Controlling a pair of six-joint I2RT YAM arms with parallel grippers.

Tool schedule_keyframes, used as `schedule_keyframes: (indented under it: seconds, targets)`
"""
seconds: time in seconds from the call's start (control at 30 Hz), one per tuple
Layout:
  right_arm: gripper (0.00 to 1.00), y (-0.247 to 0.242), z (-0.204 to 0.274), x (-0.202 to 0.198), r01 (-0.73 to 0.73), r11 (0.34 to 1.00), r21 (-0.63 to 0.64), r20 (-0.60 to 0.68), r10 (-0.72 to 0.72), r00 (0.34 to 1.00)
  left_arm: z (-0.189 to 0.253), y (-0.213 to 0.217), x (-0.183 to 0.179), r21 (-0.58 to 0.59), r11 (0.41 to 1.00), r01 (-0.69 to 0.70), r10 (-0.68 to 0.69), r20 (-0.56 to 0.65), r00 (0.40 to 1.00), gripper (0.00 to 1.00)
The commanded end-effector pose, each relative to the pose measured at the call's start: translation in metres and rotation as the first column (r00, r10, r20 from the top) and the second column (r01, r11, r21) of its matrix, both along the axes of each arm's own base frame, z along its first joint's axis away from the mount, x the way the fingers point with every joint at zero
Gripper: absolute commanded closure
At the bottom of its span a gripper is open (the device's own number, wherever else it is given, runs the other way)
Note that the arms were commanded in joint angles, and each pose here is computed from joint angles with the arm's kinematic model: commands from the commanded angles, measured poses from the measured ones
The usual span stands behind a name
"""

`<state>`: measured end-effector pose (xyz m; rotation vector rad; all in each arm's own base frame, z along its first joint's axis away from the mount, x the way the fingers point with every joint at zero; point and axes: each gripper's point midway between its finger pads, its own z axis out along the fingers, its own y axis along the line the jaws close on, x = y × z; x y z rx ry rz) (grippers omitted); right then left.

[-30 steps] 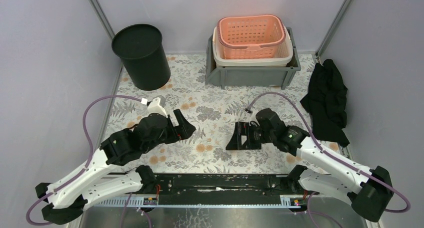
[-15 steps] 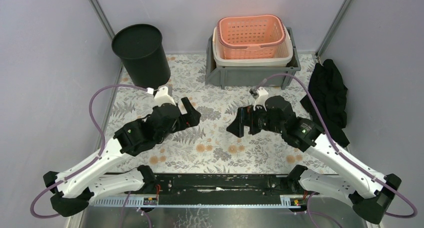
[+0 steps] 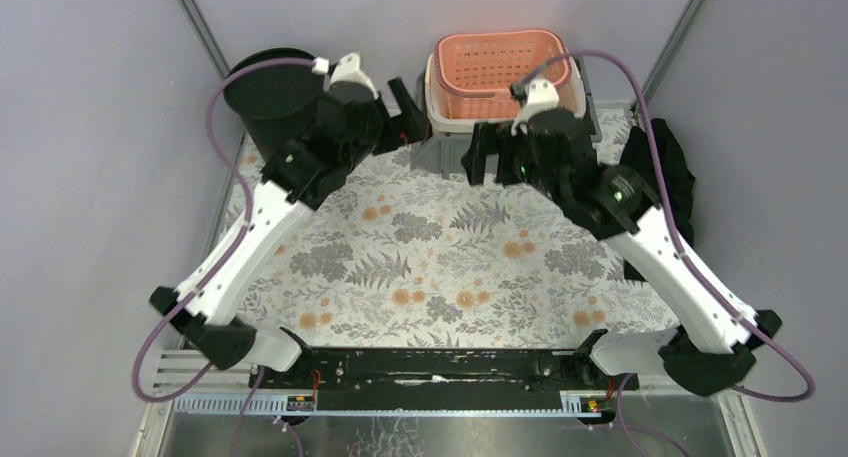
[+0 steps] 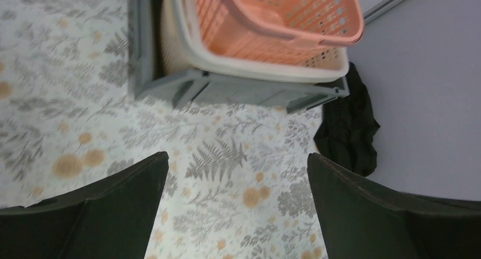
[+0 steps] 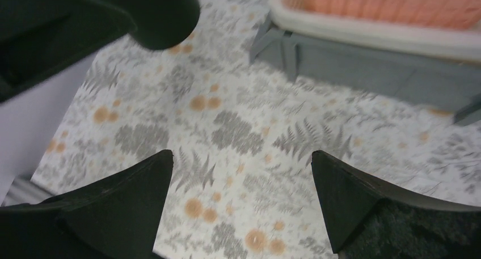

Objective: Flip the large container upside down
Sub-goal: Pick up the container from the container.

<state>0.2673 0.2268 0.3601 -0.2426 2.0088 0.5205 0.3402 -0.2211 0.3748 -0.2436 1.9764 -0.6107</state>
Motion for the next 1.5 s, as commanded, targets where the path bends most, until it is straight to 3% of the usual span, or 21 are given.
schedule_keyframes:
  seconds: [0.0,0.27,0.5,0.73,1.07,1.47]
  targets:
    - [0.01,-0.031,0.019,0.060,0.172,0.976,-0.135,0.038,-0.168,0.985,0.026,-0.025,0.036,0.018,0.995,0.094,-0.095,0.050,0.994,0.00]
    - [0.07,-0.081,0.045,0.139,0.337,0.938,-0.076,0.008,-0.337,0.941,0.034,-0.052,0.095,0.000,0.998,0.068,-0.067,0.090,0.994,0.00]
    - [0.17,-0.144,0.025,0.188,0.466,0.881,-0.077,-0.025,-0.469,0.883,0.003,-0.048,0.142,0.008,1.000,0.001,-0.001,0.062,0.998,0.00]
    - [0.20,-0.197,0.005,0.225,0.534,0.842,-0.080,-0.039,-0.538,0.842,-0.017,-0.039,0.177,0.013,0.999,-0.034,0.033,0.049,0.998,0.00]
    - [0.20,-0.209,-0.024,0.276,0.493,0.868,-0.056,-0.024,-0.495,0.869,-0.034,-0.050,0.198,-0.027,0.999,0.024,-0.022,0.074,0.997,0.00]
    - [0.20,-0.194,-0.070,0.309,0.459,0.889,-0.002,-0.100,-0.456,0.884,-0.068,-0.060,0.223,-0.042,0.998,0.038,-0.036,0.047,0.998,0.00]
